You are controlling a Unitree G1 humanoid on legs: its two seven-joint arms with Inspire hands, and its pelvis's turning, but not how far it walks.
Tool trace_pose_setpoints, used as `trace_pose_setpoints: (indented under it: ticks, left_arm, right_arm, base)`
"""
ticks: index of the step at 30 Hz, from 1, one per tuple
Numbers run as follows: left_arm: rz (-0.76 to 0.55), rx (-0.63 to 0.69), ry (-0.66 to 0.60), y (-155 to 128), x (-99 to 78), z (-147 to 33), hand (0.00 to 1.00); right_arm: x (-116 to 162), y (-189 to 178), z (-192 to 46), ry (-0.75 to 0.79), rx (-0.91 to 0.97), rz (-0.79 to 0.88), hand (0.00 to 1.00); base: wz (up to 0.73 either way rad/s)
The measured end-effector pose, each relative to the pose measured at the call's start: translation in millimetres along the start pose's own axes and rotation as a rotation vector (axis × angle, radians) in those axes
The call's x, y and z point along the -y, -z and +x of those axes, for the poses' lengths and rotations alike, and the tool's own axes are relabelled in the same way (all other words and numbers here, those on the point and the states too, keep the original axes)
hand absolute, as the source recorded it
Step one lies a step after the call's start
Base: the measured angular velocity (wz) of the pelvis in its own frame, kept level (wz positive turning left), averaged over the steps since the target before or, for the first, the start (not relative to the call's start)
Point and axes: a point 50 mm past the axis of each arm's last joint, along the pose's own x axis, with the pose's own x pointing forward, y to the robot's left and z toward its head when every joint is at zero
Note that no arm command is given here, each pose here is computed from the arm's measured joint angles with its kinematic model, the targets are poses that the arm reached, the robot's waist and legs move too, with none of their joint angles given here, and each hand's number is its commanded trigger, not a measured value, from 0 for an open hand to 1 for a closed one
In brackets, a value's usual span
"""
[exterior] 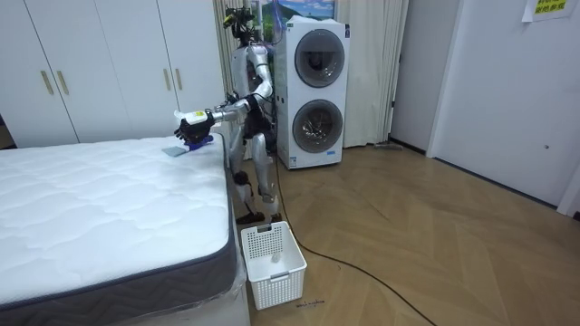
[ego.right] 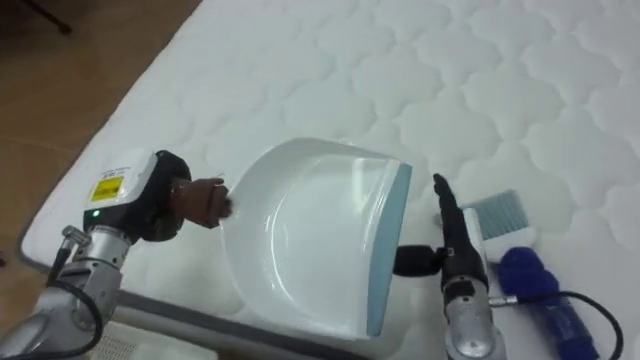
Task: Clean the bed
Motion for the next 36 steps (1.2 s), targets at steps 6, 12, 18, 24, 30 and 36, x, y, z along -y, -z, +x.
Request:
trace_pose_setpoints:
  ticks: [6,12,18,24,30,36]
  left_arm:
    - [-0.018,-0.126,0.131,18,22.6,-23.7,0.0]
    - [-0.074,-0.232,0.166,32,38.5,-45.8,0.0]
    - [-0.168,-0.421,0.269,61,65.7,-82.6,0.0]
    - [-0.325,-0.677,0.353,86,94.1,-120.7,0.0]
    - [-0.5,-0.904,0.419,99,116.7,-158.9,0.0]
    - [-0.611,-0.991,0.435,98,125.6,-175.9,0.0]
  right_arm:
    - [-2,27,-6,-0.111,-0.135,-0.11,0.0]
    - [6,59,-20,-0.163,-0.279,-0.185,0.0]
    - [18,90,-39,-0.173,-0.41,-0.262,0.0]
    - [22,104,-52,-0.12,-0.472,-0.2,0.0]
    - [19,114,-59,-0.103,-0.516,-0.156,0.0]
    - [19,123,-65,-0.087,-0.559,-0.146,0.0]
  base:
    - [-0.79]
    - [-0.86]
    - [-0.47]
    - [-0.1]
    - [-0.04]
    - [-0.01]
